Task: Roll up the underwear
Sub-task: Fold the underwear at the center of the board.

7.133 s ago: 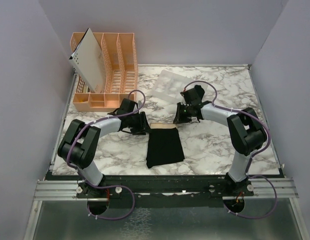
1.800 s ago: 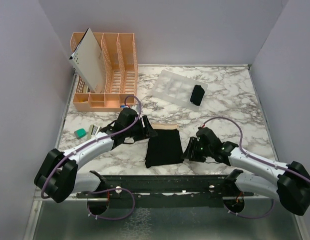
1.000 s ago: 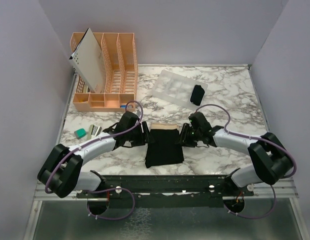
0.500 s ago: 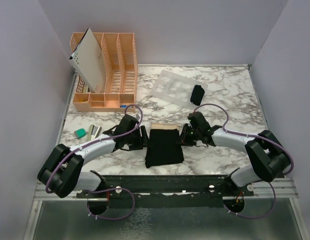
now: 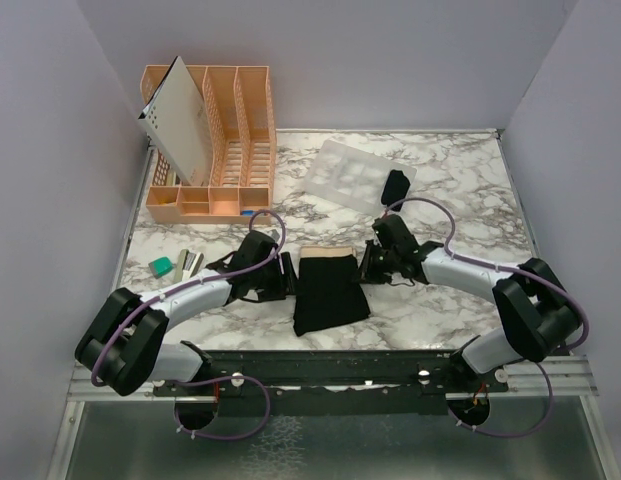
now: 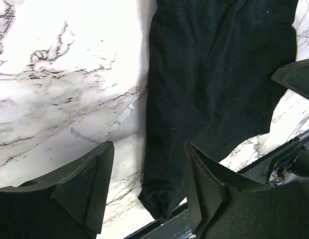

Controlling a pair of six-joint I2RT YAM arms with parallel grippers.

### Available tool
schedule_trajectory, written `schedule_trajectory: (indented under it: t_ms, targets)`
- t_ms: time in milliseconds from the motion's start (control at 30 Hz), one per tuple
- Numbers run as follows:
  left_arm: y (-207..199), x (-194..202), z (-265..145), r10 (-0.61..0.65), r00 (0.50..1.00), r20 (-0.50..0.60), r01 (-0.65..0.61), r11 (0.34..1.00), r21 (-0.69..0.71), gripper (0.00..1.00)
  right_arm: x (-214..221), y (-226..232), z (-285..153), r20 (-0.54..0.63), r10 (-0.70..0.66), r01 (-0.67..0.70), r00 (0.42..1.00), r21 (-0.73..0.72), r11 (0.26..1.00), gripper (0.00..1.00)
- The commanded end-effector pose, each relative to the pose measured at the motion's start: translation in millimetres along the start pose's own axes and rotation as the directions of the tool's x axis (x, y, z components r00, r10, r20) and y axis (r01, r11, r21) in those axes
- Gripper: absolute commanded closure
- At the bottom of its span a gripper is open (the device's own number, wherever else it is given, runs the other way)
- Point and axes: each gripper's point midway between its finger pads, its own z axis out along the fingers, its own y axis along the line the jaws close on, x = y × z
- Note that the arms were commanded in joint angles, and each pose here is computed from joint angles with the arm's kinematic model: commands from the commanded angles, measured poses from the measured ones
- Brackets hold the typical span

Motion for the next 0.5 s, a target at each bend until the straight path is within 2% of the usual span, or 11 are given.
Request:
schedule_trajectory:
  t_ms: [0,333,467]
  targets:
    - [3.8,-7.6,-1.4,-0.008,0.999,0.046,0.009,1.000,-0.013,0.38,-11.7,0.5,-5.2,0.012,-0.045,0.045,0.999,0.056,0.997,1.00]
    - [6.0,-16.3,-6.5,-0.030,0.996,0.083,0.033,0.999,-0.030,0.38,-24.1,-0.7,-13.1,0.023,-0.154,0.146,0.988,0.215,0.966,1.00]
    - [7.5,-20.1,-8.9,-0.042,0.994,0.101,0.046,0.998,-0.032,0.38,-19.3,14.9,-11.6,0.015,-0.211,0.202,0.977,0.242,0.949,1.00]
